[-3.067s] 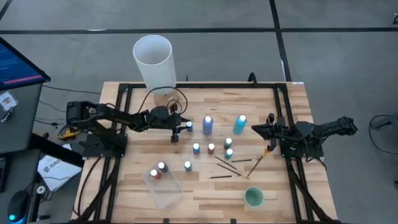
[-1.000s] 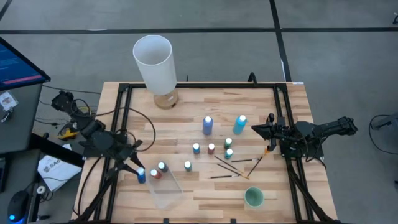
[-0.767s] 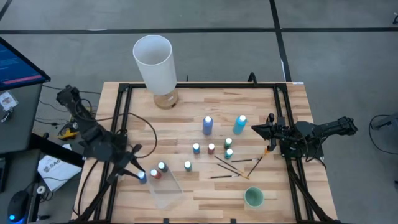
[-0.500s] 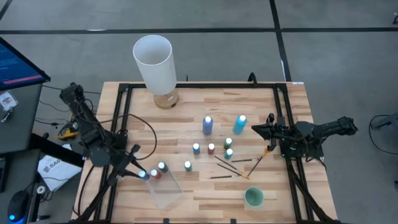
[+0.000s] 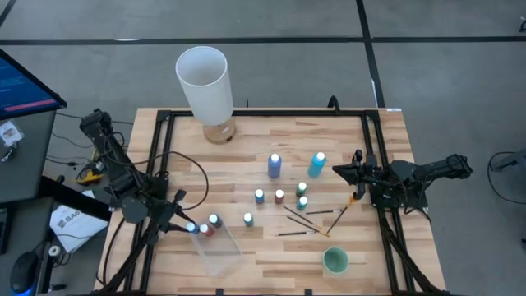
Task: Pick & Place Paint Supplies
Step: Put the dark blue paint bottle into the transparent bin
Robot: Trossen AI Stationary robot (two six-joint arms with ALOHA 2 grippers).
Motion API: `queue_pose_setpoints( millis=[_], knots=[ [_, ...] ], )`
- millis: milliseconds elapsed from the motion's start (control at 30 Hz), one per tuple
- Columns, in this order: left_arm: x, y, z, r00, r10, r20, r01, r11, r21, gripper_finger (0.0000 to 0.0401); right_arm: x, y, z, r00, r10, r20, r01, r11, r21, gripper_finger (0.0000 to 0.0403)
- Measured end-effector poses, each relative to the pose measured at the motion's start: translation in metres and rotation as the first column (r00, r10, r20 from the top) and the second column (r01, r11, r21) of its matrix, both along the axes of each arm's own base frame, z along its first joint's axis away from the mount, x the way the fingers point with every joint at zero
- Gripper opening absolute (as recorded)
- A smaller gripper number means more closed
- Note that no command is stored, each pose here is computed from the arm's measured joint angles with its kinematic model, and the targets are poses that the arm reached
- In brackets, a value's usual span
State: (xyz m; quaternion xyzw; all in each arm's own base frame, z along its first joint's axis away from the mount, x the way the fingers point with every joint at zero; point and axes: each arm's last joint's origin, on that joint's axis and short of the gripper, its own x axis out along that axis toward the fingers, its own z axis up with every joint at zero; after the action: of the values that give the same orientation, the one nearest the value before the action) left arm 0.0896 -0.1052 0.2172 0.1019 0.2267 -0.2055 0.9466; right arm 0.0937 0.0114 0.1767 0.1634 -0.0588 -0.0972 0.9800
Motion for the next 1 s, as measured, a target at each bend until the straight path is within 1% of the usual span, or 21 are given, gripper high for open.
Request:
queue_pose_setpoints(
  millis=[333, 800, 1000],
  knots=[
    [0.0, 0.0, -0.011, 1.0, 0.012, -0.01, -0.012, 1.0, -0.013, 0.0086, 0.0, 0.0, 0.0, 1.0, 0.0, 0.0, 0.0, 1.0, 0.0, 0.0008],
    [0.001, 0.0, -0.01, 1.0, 0.024, 0.005, -0.023, 0.999, -0.024, 0.0086, 0.0, 0.0, 0.0, 1.0, 0.0, 0.0, 0.0, 1.0, 0.0, 0.0008],
    [0.001, -0.001, -0.012, 0.999, 0.034, 0.005, -0.034, 0.998, -0.055, 0.0086, 0.0, 0.0, 0.0, 1.0, 0.0, 0.0, 0.0, 1.0, 0.0, 0.0008]
  ],
)
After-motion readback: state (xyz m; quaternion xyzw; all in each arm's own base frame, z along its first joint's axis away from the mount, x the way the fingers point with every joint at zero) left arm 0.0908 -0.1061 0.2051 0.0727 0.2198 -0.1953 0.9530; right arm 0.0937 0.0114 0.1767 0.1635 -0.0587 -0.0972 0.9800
